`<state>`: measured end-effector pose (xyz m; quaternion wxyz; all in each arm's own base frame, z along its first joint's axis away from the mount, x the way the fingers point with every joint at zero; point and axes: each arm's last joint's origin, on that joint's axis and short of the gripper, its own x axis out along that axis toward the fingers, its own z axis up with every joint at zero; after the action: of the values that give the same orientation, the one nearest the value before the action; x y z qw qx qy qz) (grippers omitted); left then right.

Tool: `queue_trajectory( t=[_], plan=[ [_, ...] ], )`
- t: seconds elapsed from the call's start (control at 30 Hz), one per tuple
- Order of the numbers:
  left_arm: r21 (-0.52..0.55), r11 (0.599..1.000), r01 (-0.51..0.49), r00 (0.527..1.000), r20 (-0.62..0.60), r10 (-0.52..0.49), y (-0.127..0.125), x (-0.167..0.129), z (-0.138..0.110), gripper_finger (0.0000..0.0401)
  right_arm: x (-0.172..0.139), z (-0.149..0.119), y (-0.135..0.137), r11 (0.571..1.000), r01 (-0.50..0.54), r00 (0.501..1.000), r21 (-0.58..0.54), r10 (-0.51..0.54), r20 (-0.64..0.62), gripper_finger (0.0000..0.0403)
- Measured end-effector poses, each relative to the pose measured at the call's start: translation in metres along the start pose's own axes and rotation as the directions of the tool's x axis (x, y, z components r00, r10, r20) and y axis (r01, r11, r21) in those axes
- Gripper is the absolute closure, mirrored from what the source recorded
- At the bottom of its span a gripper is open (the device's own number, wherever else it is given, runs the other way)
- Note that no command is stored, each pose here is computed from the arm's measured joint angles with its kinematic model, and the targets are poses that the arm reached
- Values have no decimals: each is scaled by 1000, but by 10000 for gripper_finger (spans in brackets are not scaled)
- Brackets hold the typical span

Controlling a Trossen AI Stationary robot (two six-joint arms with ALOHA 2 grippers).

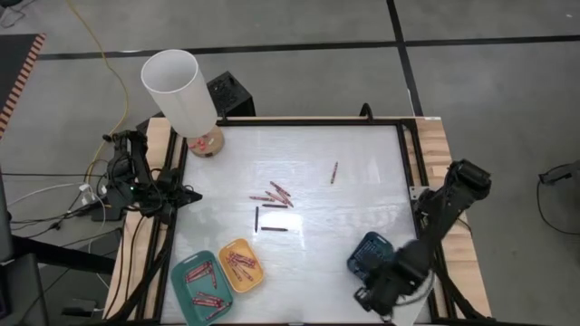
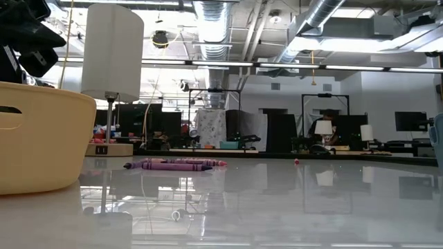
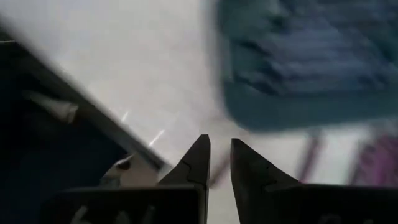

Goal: Sort crayons
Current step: Put the purple crayon into the white bin

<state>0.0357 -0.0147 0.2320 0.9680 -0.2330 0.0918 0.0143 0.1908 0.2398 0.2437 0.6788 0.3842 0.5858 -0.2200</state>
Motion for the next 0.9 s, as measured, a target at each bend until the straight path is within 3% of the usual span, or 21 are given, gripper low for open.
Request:
queue_trajectory(
  t=[0.13, 0.23, 0.33, 0.47, 0.57, 0.67, 0.73, 0.8, 0.9],
  plan=[
    [3, 1000, -1, 1000, -2, 1, 0, 0, 0, 401, -9, 37, 22, 976, -116, 991, -183, 126, 41, 342],
    [3, 1000, 0, 1000, -2, 0, 0, 0, 0, 401, -13, 70, 33, 931, -131, 963, -341, 201, 178, 342],
    [3, 1000, 0, 1000, -2, 0, 0, 0, 0, 401, -18, 106, 44, 848, -84, 894, -523, 296, 337, 342],
    [3, 1000, 0, 1000, -2, 0, 0, 0, 0, 401, -23, 149, 61, 694, -3, 773, -720, 458, 438, 342],
    [4, 1000, 0, 1000, -3, 0, 0, 0, 0, 401, -25, 177, 69, 625, 74, 685, -777, 534, 495, 342],
    [6, 1000, 4, 1000, -9, -4, 0, 0, 0, 401, -20, 204, 72, 593, 168, 631, -788, 549, 548, 342],
    [6, 1000, 14, 1000, -19, -14, 0, 0, -1, 401, -10, 212, 70, 570, 222, 645, -791, 522, 558, 342],
    [7, 1000, 21, 999, -27, -20, 0, 0, -1, 401, 1, 225, 70, 583, 232, 646, -779, 506, 572, 341],
    [6, 999, 37, 998, -45, -37, -1, 0, -2, 401, 23, 236, 68, 584, 239, 686, -776, 463, 561, 333]
  ],
)
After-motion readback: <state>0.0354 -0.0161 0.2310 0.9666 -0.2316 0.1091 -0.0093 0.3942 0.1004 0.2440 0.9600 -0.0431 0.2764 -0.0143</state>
